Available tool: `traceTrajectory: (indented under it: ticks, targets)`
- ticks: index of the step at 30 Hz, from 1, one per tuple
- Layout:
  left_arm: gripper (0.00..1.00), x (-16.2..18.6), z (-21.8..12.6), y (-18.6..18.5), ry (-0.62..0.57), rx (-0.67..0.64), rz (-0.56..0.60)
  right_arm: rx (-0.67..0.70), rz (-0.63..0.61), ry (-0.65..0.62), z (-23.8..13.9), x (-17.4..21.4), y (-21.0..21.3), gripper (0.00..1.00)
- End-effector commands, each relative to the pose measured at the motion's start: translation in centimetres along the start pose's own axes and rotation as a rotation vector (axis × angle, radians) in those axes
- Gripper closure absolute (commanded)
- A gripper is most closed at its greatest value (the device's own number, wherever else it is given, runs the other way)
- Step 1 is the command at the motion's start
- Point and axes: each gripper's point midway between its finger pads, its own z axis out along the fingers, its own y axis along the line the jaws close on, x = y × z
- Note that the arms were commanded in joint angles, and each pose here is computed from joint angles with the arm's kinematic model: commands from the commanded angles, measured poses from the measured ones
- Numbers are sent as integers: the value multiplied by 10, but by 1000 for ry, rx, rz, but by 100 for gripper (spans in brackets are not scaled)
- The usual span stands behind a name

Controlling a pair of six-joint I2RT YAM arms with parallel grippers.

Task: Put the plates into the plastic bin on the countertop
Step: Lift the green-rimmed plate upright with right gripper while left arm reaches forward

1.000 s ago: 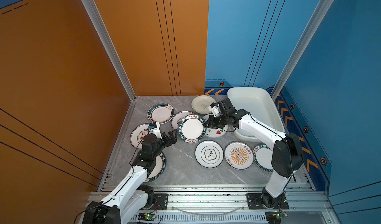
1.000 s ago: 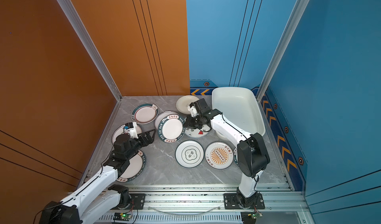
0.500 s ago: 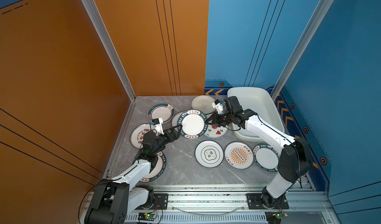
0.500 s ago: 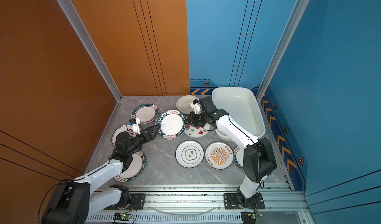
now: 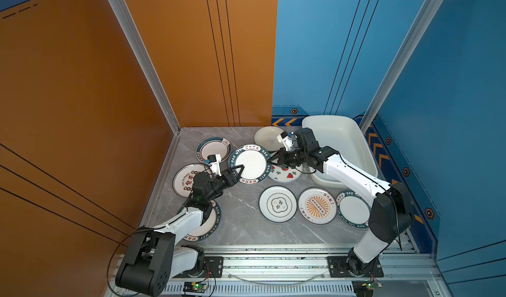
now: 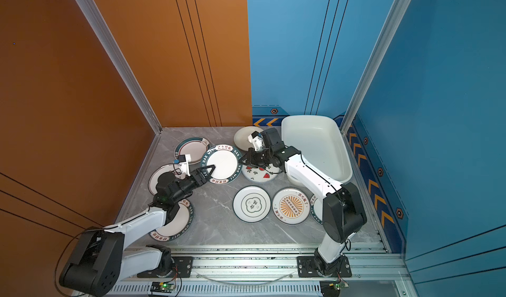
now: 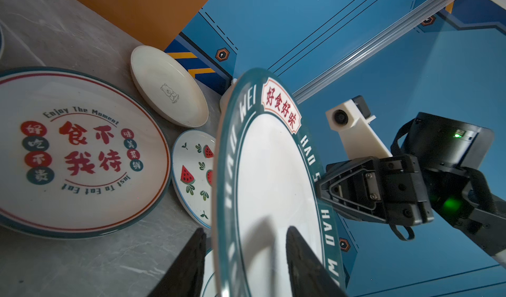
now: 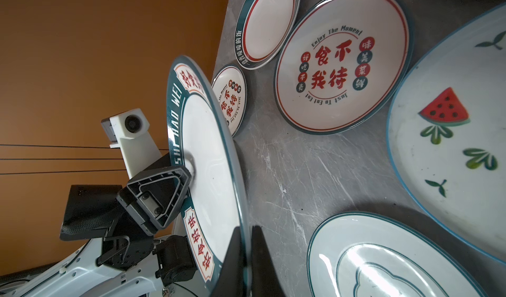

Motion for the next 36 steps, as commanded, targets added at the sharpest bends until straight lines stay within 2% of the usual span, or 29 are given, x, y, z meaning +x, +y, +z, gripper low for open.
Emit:
traceTrajectory:
  ticks: [1, 9, 14, 15, 18, 20, 22, 23, 26, 30, 32, 36]
  targets:
    - [57, -8, 4, -23, 6, 80, 33, -35, -27, -4, -3, 2, 8, 100]
    - [77, -4, 10, -29, 35, 143, 8, -19, -27, 5, 1, 6, -1, 100]
    - [100, -2, 15, -33, 56, 194, -24, -29, -23, 7, 5, 3, -3, 98]
    - [100, -1, 16, -34, 59, 205, -31, -35, -16, 7, 6, 2, -3, 87]
    - [100, -1, 19, -38, 69, 232, -42, -61, -5, 8, 12, 1, -3, 66]
    - [100, 0, 21, -41, 77, 242, -45, -86, -6, 5, 15, -1, 0, 59]
    - [100, 1, 24, -43, 85, 249, -47, -124, -11, 3, 18, -4, 5, 56]
    - [100, 1, 25, -44, 87, 252, -46, -131, -7, 4, 20, -5, 4, 57]
    - [100, 0, 26, -44, 90, 255, -50, -121, 0, 9, 25, -6, 1, 77]
    - [100, 0, 28, -44, 99, 258, -55, -109, 7, 28, 29, -3, -4, 94]
    - [88, 0, 28, -42, 99, 252, -57, -99, 3, 28, 28, -3, -6, 99]
    - [53, 0, 26, -35, 87, 226, -57, -50, -1, 9, 17, -8, -13, 100]
